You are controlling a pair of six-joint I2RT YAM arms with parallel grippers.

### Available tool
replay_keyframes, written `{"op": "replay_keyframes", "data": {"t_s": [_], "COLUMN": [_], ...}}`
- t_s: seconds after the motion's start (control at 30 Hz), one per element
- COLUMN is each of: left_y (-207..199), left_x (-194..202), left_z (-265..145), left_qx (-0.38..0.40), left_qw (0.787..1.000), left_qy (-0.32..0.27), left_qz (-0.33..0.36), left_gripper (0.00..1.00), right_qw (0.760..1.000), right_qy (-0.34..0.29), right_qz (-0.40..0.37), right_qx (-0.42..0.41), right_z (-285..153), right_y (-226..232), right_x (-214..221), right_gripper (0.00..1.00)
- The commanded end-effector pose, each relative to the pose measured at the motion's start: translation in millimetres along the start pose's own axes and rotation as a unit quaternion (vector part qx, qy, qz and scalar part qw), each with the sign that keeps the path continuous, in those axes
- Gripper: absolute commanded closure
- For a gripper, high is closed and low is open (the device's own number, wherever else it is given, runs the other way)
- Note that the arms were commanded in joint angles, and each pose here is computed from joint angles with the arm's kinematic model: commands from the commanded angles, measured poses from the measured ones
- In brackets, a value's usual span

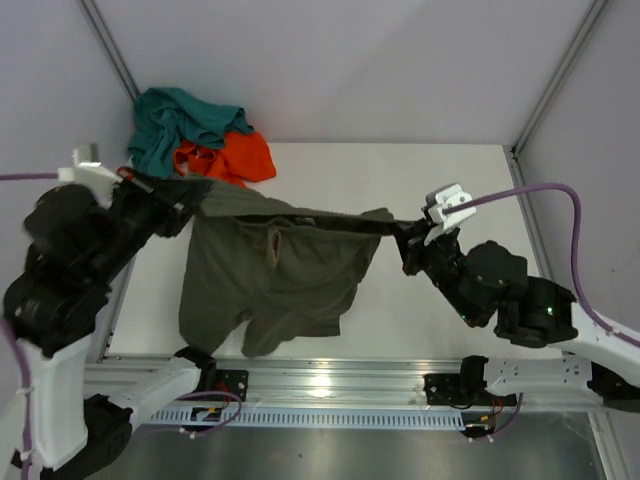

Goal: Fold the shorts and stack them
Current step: Flatten the shorts out

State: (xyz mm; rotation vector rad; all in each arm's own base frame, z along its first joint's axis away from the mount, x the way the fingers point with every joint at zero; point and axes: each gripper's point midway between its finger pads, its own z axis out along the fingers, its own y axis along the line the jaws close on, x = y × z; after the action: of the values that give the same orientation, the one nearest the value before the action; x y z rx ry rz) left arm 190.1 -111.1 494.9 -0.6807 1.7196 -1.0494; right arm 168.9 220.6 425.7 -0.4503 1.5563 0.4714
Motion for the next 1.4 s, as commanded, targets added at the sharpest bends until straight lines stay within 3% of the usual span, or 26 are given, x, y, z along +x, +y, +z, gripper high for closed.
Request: {"op": "replay_keyframes", "data": {"t_s": [0.0, 0.07, 0.1, 0.13, 0.2, 0.23, 0.3, 0.33, 0.37, 0.4, 0.5, 0.53, 0.57, 0.63, 0.73, 0.8, 0.83, 0.9, 0.93, 1.03, 1.07, 1.13, 1.17, 1.27, 1.33, 1.37], "left_y": [10, 8, 8, 10, -5, -6, -56, -64, -66, -93, -96, -117, -100, -111, -37, -38, 26, 40, 78, 151, 177, 192, 221, 241, 264, 264], "left_x": [-1, 3, 7, 8, 4, 4, -15, -8, -9, -22, -25, -32, -23, -30, -1, -6, 24, 27, 46, 89, 101, 115, 126, 125, 132, 128], "left_z": [91, 116, 129, 158, 184, 217, 236, 246, 274, 265, 267, 257, 266, 234, 247, 231, 252, 253, 264, 285, 288, 289, 288, 281, 274, 270], "left_qx": [-0.026, -0.023, -0.023, -0.039, -0.019, -0.017, 0.072, 0.095, 0.099, 0.141, 0.152, 0.207, 0.197, 0.243, 0.189, 0.229, 0.178, 0.195, 0.163, 0.123, 0.104, 0.117, 0.099, 0.112, 0.073, 0.07], "left_qw": [1.0, 0.999, 0.999, 0.998, 0.998, 0.997, 0.995, 0.99, 0.989, 0.985, 0.984, 0.975, 0.977, 0.968, 0.979, 0.971, 0.981, 0.978, 0.983, 0.981, 0.98, 0.972, 0.969, 0.972, 0.975, 0.977], "left_qy": [0.004, 0.023, 0.042, 0.051, 0.061, 0.071, 0.066, 0.099, 0.109, 0.099, 0.089, 0.073, 0.078, 0.042, 0.062, 0.042, 0.072, 0.064, 0.087, 0.152, 0.171, 0.206, 0.222, 0.207, 0.21, 0.2], "left_qz": [-0.016, -0.024, -0.024, -0.025, -0.025, -0.029, -0.025, -0.027, -0.034, -0.019, 0.011, 0.035, 0.037, 0.055, 0.048, 0.055, 0.035, 0.034, 0.02, 0.0, -0.011, -0.015, -0.034, -0.025, -0.017, 0.011], "left_gripper": [1.0, 1.0, 1.0, 1.0, 1.0, 1.0, 1.0, 1.0, 1.0, 1.0, 1.0, 1.0, 1.0, 1.0, 0.99, 1.0, 0.99, 0.96, 0.96, 0.99, 1.0, 1.0, 1.0, 0.98, 0.94, 0.84], "right_qw": [0.993, 0.993, 0.996, 0.99, 0.987, 0.979, 0.978, 0.97, 0.976, 0.976, 0.98, 0.981, 0.98, 0.981, 0.981, 0.978, 0.973, 0.97, 0.966, 0.969, 0.966, 0.972, 0.971, 0.974, 0.975, 0.976], "right_qy": [-0.035, -0.013, 0.024, 0.021, 0.022, 0.024, -0.007, -0.006, -0.041, -0.053, -0.069, -0.083, -0.098, -0.094, -0.06, -0.05, -0.017, -0.02, 0.013, 0.024, 0.053, 0.061, 0.081, 0.103, 0.107, 0.118], "right_qz": [0.023, 0.034, 0.039, 0.068, 0.092, 0.106, 0.141, 0.16, 0.174, 0.175, 0.152, 0.145, 0.14, 0.144, 0.162, 0.178, 0.205, 0.219, 0.235, 0.217, 0.214, 0.201, 0.194, 0.17, 0.164, 0.165], "right_qx": [0.11, 0.112, 0.071, 0.125, 0.133, 0.172, 0.152, 0.181, 0.129, 0.119, 0.107, 0.101, 0.098, 0.092, 0.092, 0.098, 0.109, 0.103, 0.106, 0.111, 0.136, 0.102, 0.117, 0.108, 0.103, 0.085], "right_z": [21, 47, 78, 88, 107, 115, 118, 120, 117, 115, 114, 112, 104, 105, 110, 101, 107, 93, 94, 80, 75, 66, 60, 43, 34, 31], "right_y": [-68, -86, -80, -125, -151, -193, -213, -253, -245, -248, -246, -244, -239, -237, -238, -234, -238, -221, -214, -180, -179, -147, -145, -121, -112, -99], "right_x": [-33, -26, -7, -12, -13, -9, -41, -39, -78, -93, -120, -128, -137, -127, -79, -53, -1, 25, 76, 115, 151, 165, 188, 215, 221, 229], "right_gripper": [1.0, 1.0, 1.0, 1.0, 1.0, 1.0, 1.0, 1.0, 1.0, 1.0, 1.0, 1.0, 1.0, 1.0, 1.0, 1.0, 1.0, 1.0, 1.0, 1.0, 1.0, 1.0, 1.0, 1.0, 1.0, 1.0]}}
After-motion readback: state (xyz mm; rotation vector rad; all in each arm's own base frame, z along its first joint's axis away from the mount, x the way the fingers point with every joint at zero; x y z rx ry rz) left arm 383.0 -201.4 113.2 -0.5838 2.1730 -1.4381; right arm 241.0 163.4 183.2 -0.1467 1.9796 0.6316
